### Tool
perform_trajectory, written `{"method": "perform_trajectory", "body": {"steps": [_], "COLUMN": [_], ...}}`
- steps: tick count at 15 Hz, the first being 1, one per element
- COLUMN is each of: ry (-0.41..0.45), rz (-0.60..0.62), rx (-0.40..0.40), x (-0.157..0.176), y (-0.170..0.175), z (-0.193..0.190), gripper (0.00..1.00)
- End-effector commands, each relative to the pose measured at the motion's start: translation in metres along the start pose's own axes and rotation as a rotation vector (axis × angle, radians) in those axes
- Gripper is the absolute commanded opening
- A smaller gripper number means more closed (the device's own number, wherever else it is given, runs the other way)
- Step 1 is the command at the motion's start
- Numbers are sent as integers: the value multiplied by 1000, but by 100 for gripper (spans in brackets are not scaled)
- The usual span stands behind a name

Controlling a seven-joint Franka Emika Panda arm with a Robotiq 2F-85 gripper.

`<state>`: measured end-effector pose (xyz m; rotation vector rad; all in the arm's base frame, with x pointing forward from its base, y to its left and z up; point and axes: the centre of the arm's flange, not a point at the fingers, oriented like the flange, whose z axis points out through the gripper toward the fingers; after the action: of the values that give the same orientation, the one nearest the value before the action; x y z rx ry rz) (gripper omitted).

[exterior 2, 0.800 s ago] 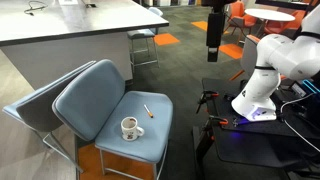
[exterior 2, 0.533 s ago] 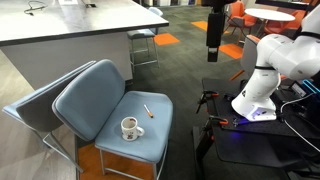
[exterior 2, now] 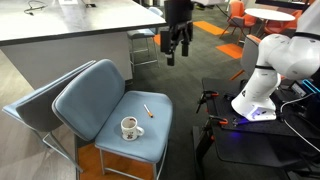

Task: Pick the pen on the chair and put it in the mug

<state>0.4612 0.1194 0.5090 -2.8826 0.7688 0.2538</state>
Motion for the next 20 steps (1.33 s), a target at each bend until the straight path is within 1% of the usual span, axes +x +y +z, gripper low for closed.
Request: {"method": "perform_trajectory", "body": {"steps": [1, 3, 5, 6, 10, 11, 12, 14, 17, 18, 20], "ry": [3, -5, -24, -37, -67, -65, -49, -9, 28, 37, 51], "rz": [155, 222, 264, 283, 388, 390, 395, 360, 375, 387, 403], "rx": [20, 19, 22, 37, 73, 84, 78, 72, 80, 70, 87], "x": [59, 89, 112, 123, 148, 151, 156, 167, 192, 197, 204], "y": [-5, 9, 20, 25, 42, 44, 45, 47, 58, 63, 78], "z": [35, 69, 98, 111, 165, 177, 192, 221, 253, 263, 286], "gripper": [100, 100, 100, 100, 100, 100, 100, 100, 100, 100, 100]}}
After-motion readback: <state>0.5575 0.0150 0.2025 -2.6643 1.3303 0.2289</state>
